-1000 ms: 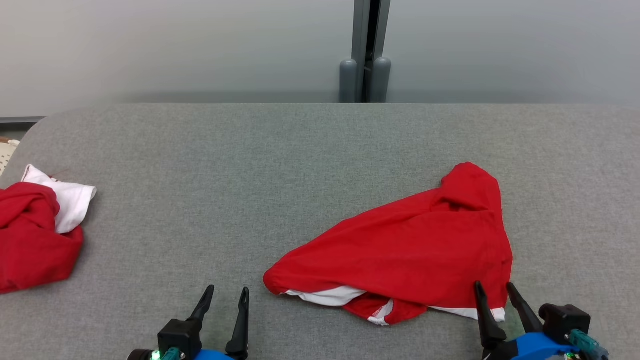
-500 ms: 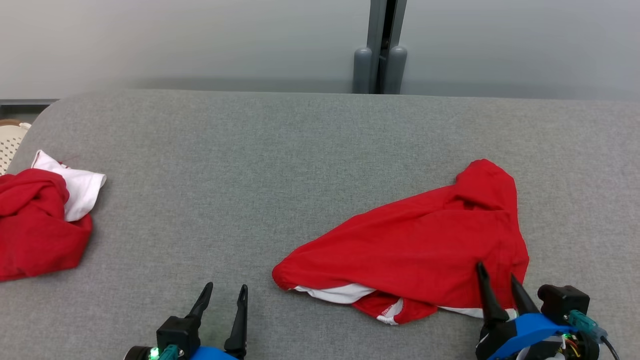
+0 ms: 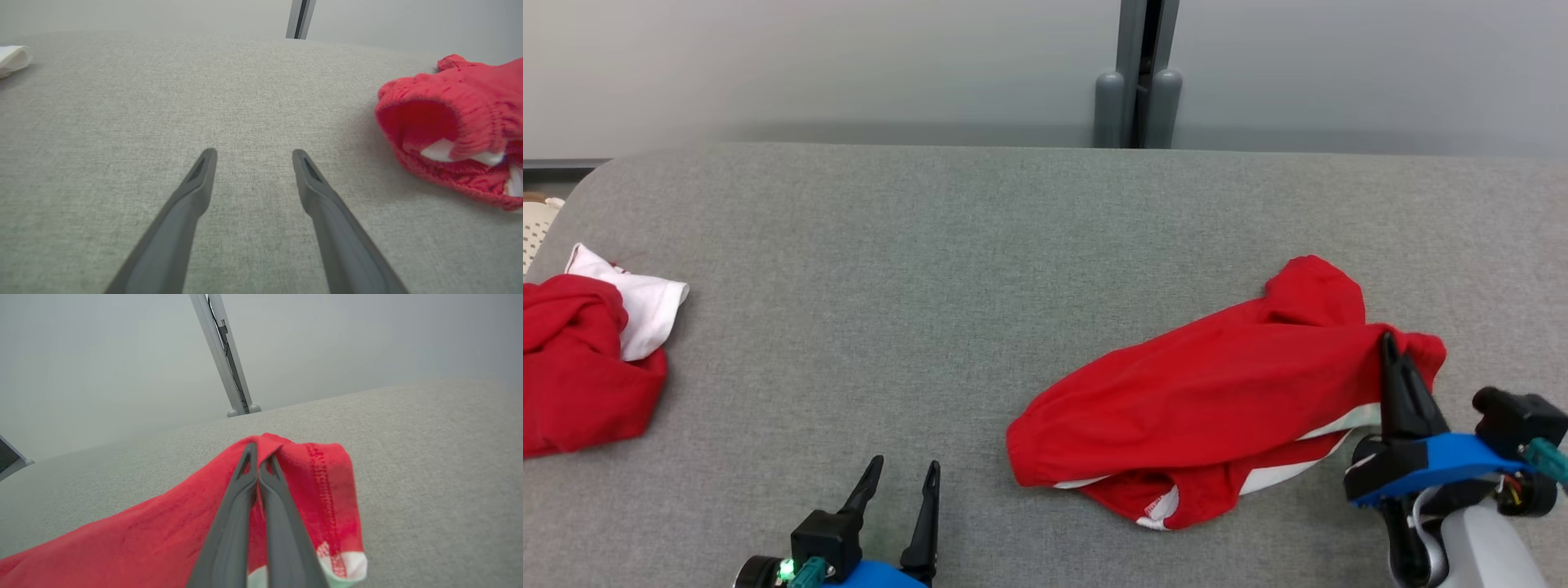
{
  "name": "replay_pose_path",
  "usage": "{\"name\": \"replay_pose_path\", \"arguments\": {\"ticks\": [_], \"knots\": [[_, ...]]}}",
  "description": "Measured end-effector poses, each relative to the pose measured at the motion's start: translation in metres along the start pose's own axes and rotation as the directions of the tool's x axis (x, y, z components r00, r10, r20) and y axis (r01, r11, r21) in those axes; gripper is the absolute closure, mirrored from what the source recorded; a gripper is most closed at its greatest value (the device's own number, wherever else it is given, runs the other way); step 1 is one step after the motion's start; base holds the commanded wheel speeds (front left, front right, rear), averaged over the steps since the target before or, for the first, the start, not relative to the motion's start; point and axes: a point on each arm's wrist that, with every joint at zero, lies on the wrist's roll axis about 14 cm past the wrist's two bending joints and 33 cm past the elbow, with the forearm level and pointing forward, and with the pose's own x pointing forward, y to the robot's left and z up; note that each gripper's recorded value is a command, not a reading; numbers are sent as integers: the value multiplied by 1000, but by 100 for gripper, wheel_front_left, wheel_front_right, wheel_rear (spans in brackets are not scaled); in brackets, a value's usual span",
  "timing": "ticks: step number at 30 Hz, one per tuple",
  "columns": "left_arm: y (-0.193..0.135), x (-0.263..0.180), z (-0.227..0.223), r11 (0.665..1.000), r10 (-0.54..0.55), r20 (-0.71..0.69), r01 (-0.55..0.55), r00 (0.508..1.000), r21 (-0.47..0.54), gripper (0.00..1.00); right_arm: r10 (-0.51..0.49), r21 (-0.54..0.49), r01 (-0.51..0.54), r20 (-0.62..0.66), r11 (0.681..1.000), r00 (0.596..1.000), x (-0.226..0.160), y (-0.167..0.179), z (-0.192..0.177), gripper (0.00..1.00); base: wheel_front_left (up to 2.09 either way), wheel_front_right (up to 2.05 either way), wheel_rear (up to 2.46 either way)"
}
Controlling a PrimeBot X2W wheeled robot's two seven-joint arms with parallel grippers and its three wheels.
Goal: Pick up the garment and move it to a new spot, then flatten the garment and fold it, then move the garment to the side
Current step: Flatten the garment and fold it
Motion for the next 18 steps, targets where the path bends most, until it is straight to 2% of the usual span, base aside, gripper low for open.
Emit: {"name": "replay_pose_path", "arguments": {"ticks": [4, 10, 14, 18], "knots": [[2, 3, 1, 1000, 1, -1, -1, 1000, -3, 0, -20, -30, 20, 5, 999, 1000, 24, -8, 6, 100, 0, 0, 0], [11, 1, -6, 1000, 28, -21, -29, 999, -13, 0, -24, -58, 21, -54, 998, 998, 49, -5, -11, 100, 0, 0, 0], [13, 1, -5, 999, 35, -19, -35, 999, -15, 0, -18, -53, 15, -58, 998, 998, 49, -1, -13, 100, 0, 0, 0], [11, 2, -1, 1000, 28, -6, -28, 1000, -11, 0, 5, -44, -6, -6, 999, 1000, 49, 7, 4, 100, 0, 0, 0]]}}
